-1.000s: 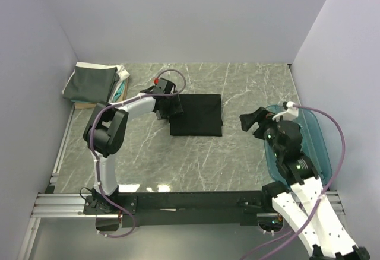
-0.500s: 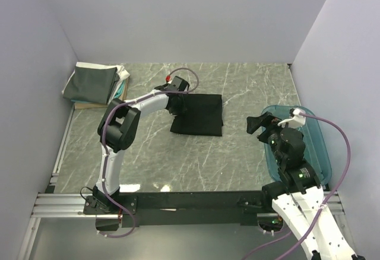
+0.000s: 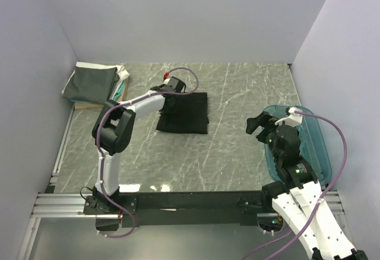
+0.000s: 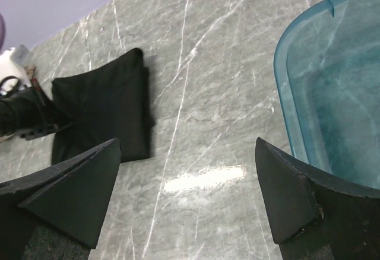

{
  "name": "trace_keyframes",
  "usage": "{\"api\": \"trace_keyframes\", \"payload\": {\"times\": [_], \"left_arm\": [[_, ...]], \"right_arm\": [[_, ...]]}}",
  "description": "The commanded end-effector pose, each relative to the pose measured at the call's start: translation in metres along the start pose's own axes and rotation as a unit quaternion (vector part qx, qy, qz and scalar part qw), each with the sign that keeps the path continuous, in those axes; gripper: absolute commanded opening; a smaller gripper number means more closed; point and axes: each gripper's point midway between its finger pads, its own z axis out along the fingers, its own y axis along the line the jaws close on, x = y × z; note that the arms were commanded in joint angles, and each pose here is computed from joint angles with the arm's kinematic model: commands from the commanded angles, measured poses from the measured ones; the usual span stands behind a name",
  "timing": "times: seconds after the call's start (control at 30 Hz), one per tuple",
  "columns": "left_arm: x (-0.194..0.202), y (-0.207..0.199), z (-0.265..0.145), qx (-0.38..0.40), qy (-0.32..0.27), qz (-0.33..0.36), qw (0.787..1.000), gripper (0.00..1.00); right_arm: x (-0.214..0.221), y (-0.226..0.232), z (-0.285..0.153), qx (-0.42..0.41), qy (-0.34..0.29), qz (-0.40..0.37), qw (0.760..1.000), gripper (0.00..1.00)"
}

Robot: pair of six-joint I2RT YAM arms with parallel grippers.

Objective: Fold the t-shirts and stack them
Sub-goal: Neatly place the folded tshirt to the corner

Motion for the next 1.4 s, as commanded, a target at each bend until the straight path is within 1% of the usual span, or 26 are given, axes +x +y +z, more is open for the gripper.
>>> {"api": "trace_keyframes", "payload": {"times": [0.0,0.13,0.3,0.37,0.47,0.53,0.6,0.77,0.9,1.1,1.17,1.3,1.37], "left_arm": [[-0.034,0.044,-0.026,-0.059,-0.057,0.047,0.996,0.01],[-0.046,0.08,-0.03,-0.103,-0.073,0.058,0.99,0.01],[-0.065,0.136,-0.033,-0.179,-0.091,0.075,0.977,0.01],[-0.078,0.145,-0.037,-0.181,-0.107,0.087,0.974,0.01],[-0.096,0.166,-0.043,-0.194,-0.117,0.084,0.97,0.01],[-0.104,0.175,-0.048,-0.207,-0.12,0.098,0.966,0.01],[-0.117,0.187,-0.055,-0.22,-0.136,0.105,0.96,0.01],[-0.139,0.216,-0.07,-0.234,-0.155,0.094,0.955,0.01],[-0.155,0.23,-0.089,-0.243,-0.181,0.082,0.95,0.01],[-0.179,0.242,-0.115,-0.25,-0.213,0.066,0.942,0.01],[-0.187,0.251,-0.122,-0.25,-0.219,0.052,0.942,0.01],[-0.198,0.257,-0.13,-0.246,-0.218,0.045,0.943,0.01],[-0.204,0.261,-0.137,-0.254,-0.227,0.043,0.939,0.01]], "right_arm": [[-0.002,-0.006,0.002,0.014,-0.009,-0.008,1.0,1.0],[0.0,-0.007,0.005,0.017,-0.007,-0.011,1.0,1.0],[0.007,-0.011,0.011,0.031,0.009,-0.017,0.999,1.0],[0.008,-0.009,0.012,0.03,0.018,-0.021,0.999,1.0],[0.014,-0.009,0.015,0.029,0.031,-0.027,0.999,1.0],[0.014,-0.011,0.017,0.034,0.029,-0.028,0.999,1.0],[0.014,-0.015,0.017,0.046,0.028,-0.028,0.998,1.0],[0.015,-0.014,0.019,0.042,0.031,-0.031,0.998,1.0],[0.015,-0.015,0.02,0.046,0.028,-0.03,0.998,1.0],[0.018,-0.015,0.022,0.047,0.033,-0.033,0.998,1.0],[0.019,-0.016,0.022,0.048,0.036,-0.034,0.998,1.0],[0.018,-0.016,0.023,0.049,0.036,-0.034,0.998,1.0],[0.019,-0.016,0.023,0.05,0.036,-0.035,0.998,1.0]]}}
